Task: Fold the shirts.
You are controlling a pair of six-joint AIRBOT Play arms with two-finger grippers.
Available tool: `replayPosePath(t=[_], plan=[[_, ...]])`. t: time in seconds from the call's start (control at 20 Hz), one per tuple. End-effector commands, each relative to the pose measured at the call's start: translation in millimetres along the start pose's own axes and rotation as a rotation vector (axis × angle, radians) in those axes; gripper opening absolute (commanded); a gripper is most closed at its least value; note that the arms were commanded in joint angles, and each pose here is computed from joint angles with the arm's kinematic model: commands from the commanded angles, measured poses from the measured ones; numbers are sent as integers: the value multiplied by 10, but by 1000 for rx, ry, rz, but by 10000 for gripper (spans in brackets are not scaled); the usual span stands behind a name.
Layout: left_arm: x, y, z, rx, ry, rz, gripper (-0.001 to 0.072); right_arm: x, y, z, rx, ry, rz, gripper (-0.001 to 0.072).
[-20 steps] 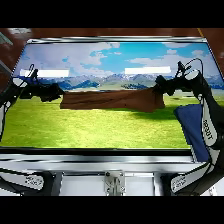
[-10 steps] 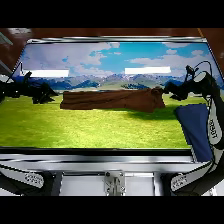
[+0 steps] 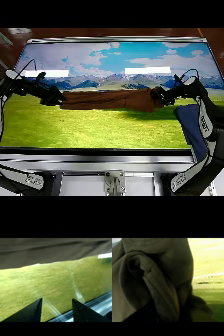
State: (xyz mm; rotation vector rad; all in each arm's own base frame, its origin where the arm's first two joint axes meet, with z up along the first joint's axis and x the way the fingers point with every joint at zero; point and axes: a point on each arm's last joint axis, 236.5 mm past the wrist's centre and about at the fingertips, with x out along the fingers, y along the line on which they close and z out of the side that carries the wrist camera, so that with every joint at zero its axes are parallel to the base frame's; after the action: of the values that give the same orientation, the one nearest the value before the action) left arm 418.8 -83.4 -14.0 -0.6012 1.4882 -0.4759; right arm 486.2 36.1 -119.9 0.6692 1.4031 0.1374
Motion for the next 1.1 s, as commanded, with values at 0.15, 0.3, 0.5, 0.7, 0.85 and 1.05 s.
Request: replayPosePath(t=[0.15, 0.3, 0.5, 0.7, 0.85, 1.05], plan=[[389, -624, 197, 146, -86, -50, 199, -439, 509, 54, -83, -84, 77, 52], [618, -1298, 473, 133, -226, -207, 41, -1041, 834, 0, -169, -166, 87, 52], [1249, -1871, 355, 140, -227, -279, 40, -1706, 1172, -381, -270, -183, 101, 52], [1875, -2219, -32, 205, -169, -265, 41, -2233, 1427, -774, -328, -211, 117, 53], [2308, -2480, -332, 203, -139, -287, 41, -2507, 1552, -966, -331, -247, 130, 53], [2810, -2860, -582, 165, -164, -343, 40, -2651, 1586, -1229, -318, -215, 130, 53]])
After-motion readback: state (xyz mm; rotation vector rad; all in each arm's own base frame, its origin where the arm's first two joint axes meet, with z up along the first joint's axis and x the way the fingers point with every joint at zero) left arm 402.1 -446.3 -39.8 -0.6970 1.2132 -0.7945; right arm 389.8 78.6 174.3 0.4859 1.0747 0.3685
